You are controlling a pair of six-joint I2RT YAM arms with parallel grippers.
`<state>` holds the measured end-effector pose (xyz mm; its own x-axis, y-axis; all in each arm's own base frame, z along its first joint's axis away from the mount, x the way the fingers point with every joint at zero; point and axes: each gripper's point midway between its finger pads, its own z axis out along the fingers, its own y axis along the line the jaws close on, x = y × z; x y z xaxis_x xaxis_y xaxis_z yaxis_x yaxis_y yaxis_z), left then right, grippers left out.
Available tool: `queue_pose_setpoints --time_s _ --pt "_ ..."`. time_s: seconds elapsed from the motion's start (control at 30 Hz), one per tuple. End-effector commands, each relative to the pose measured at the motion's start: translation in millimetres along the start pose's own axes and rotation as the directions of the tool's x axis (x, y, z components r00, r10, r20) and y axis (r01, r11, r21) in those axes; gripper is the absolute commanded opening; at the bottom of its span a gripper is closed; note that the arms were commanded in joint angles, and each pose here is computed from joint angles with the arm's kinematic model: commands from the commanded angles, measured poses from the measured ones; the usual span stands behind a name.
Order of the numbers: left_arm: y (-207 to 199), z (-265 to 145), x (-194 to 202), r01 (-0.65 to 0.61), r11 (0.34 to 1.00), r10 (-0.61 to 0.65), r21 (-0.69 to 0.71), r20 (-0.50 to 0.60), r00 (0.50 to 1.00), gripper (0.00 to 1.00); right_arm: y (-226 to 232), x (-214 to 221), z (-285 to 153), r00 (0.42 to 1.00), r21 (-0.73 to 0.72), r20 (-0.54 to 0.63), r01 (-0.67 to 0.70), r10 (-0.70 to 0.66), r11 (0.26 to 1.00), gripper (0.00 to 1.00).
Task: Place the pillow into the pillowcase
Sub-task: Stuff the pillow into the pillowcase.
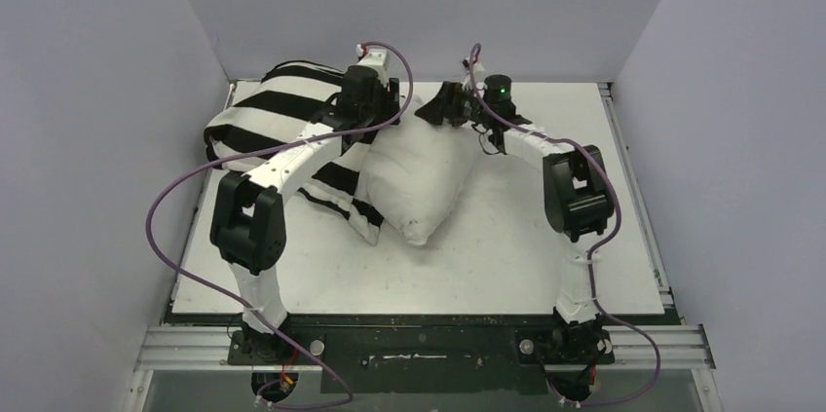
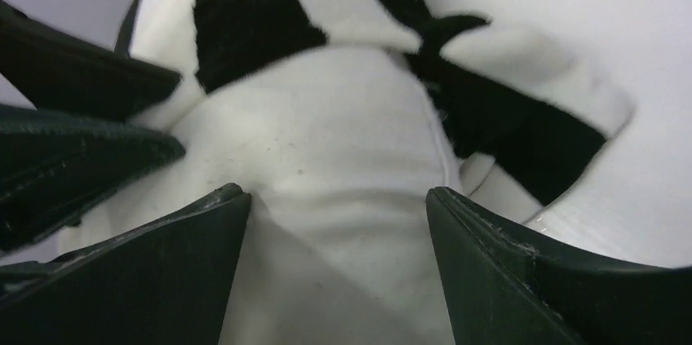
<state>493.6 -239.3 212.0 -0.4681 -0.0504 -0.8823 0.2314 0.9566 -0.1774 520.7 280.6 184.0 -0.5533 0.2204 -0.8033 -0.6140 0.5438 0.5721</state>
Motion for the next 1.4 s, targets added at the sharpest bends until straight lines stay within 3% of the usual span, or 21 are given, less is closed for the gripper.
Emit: queue_pose_setpoints --time_s 0.0,0.07,0.1,0.2,0.3,0.47,0.57,0.77,0.9,0.97,1.07,1.27,1.37 --pt "15 20 -30 -0.01 0.999 0.014 -0.05 0.078 0.997 0.58 42 21 18 0.997 -0.131 -0.062 0.035 -0.044 0.991 0.75" --pt "18 31 -25 -0.026 0.998 0.029 -0.056 0.054 0.998 0.56 51 29 19 0.999 -0.149 -0.042 0.028 -0.034 0.988 0.65" --pt "17 35 -25 -0.035 0.998 0.037 -0.05 0.044 0.998 0.5 53 35 20 0.999 -0.154 -0.044 0.02 -0.027 0.988 0.6" --pt "5 38 -28 -0.044 0.999 0.044 -0.008 0.022 0.999 0.19 62 41 20 0.999 -0.165 -0.034 0.003 -0.008 0.986 0.45" --pt "-26 16 -52 -0.034 0.996 0.028 0.08 0.07 0.997 0.0 80 39 14 1.0 -0.207 0.006 -0.005 0.007 0.978 0.22" --pt "-98 -59 -114 0.021 0.952 -0.085 0.305 0.199 0.976 0.0 110 21 2 0.993 -0.202 0.114 0.012 0.012 0.979 0.01" --pt "-140 -102 -129 0.027 0.91 -0.135 0.413 0.234 0.963 0.0 124 4 -8 0.98 -0.205 0.197 0.009 0.032 0.979 0.0" --pt "-177 -154 -128 0.067 0.859 -0.221 0.508 0.248 0.943 0.0 142 -13 -20 0.947 -0.19 0.313 -0.01 0.071 0.982 0.0" --pt "-126 -139 -103 0.017 0.962 -0.081 0.274 0.225 0.971 0.04 148 -1 -22 0.952 -0.203 0.297 -0.014 0.075 0.979 0.0" --pt "-89 -134 -93 -0.016 0.99 -0.013 0.139 0.202 0.979 0.23 149 6 -21 0.958 -0.21 0.278 -0.007 0.067 0.978 0.0" --pt "-44 -128 -81 -0.051 0.999 0.05 0.004 0.166 0.985 0.35 149 15 -19 0.964 -0.208 0.256 -0.016 0.07 0.978 0.0" --pt "-6 -101 -51 -0.122 0.992 0.124 -0.032 0.076 0.989 0.53 153 21 -12 0.968 -0.21 0.241 -0.015 0.066 0.978 0.0" --pt "9 -81 -32 -0.134 0.989 0.135 -0.063 0.017 0.991 0.56 153 22 -10 0.97 -0.2 0.235 -0.01 0.058 0.98 0.0"
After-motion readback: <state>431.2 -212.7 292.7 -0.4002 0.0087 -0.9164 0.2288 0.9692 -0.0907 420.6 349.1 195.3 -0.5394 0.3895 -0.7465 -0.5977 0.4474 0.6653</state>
